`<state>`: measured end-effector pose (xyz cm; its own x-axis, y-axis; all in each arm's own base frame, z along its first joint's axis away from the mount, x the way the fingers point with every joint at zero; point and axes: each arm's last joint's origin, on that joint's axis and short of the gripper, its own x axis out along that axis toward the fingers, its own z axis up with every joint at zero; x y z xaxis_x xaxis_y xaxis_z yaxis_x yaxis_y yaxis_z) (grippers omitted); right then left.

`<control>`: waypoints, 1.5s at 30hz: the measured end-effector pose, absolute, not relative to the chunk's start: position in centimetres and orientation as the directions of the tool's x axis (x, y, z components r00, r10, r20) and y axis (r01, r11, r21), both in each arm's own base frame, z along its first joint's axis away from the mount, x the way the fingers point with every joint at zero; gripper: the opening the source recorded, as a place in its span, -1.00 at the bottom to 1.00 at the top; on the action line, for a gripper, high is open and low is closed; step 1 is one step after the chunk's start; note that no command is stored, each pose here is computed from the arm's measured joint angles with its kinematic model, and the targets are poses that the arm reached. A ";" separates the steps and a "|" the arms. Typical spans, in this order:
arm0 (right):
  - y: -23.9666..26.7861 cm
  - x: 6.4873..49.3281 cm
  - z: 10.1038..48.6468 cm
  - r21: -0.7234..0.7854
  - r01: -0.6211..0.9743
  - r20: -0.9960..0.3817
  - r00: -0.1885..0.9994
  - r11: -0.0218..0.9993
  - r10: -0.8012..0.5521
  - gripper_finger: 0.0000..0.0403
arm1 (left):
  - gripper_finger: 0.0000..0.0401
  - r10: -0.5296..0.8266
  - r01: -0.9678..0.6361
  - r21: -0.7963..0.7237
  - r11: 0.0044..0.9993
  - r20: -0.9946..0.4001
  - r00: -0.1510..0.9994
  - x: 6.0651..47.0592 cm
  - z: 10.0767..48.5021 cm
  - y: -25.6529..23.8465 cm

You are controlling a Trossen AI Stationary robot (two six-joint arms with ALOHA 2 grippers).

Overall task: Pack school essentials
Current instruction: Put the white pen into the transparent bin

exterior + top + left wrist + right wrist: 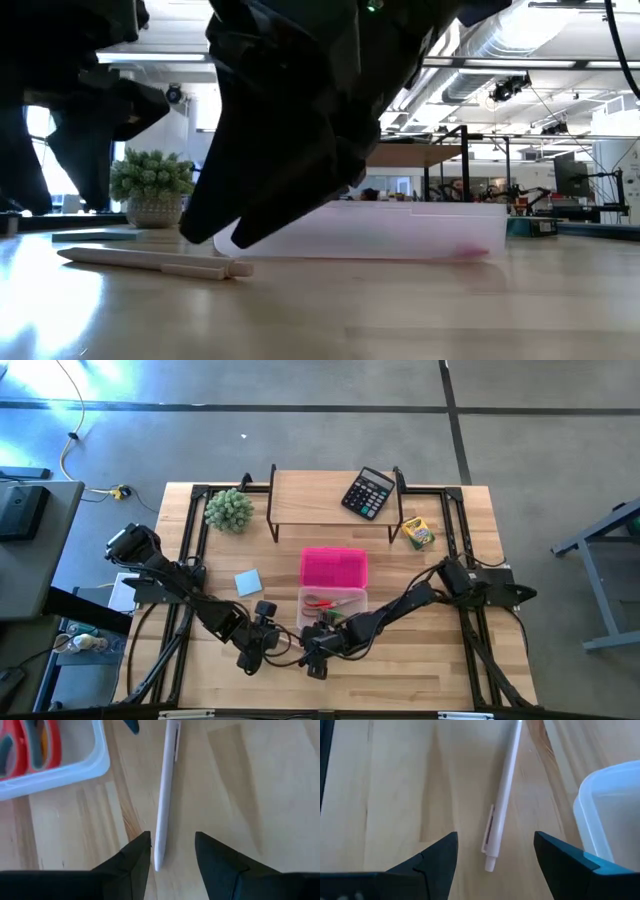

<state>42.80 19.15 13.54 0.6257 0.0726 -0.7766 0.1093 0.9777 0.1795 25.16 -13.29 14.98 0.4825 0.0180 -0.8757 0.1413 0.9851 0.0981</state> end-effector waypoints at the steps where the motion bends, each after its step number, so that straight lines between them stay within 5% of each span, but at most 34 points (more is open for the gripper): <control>1: 19.2 42.8 13.5 0.175 0.105 -0.776 0.627 0.979 0.071 0.25 | -0.30 0.023 0.140 0.101 0.985 -0.880 0.474 25.2 14.8 -13.3; 18: 19.5 42.5 12.3 0.074 0.079 -0.794 0.608 0.994 0.011 0.23 | -0.32 0.077 0.106 0.130 0.986 -0.913 0.400 25.8 12.1 -13.0; 32: 19.5 42.4 11.8 0.061 0.070 -0.812 0.584 0.996 0.009 -0.35 | -0.74 0.037 0.096 0.080 0.992 -0.923 0.383 25.8 11.9 -13.1; 45: 19.6 42.3 11.7 0.100 0.054 -0.823 0.566 0.993 0.052 -0.56 | -0.92 0.027 0.095 0.073 0.993 -0.910 0.413 26.1 11.9 -13.2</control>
<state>42.33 19.59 11.72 0.5663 0.0522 -0.8226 0.0544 0.9935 0.1005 26.07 -13.21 11.94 0.4128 0.0272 -0.9104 0.0951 0.9928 0.0727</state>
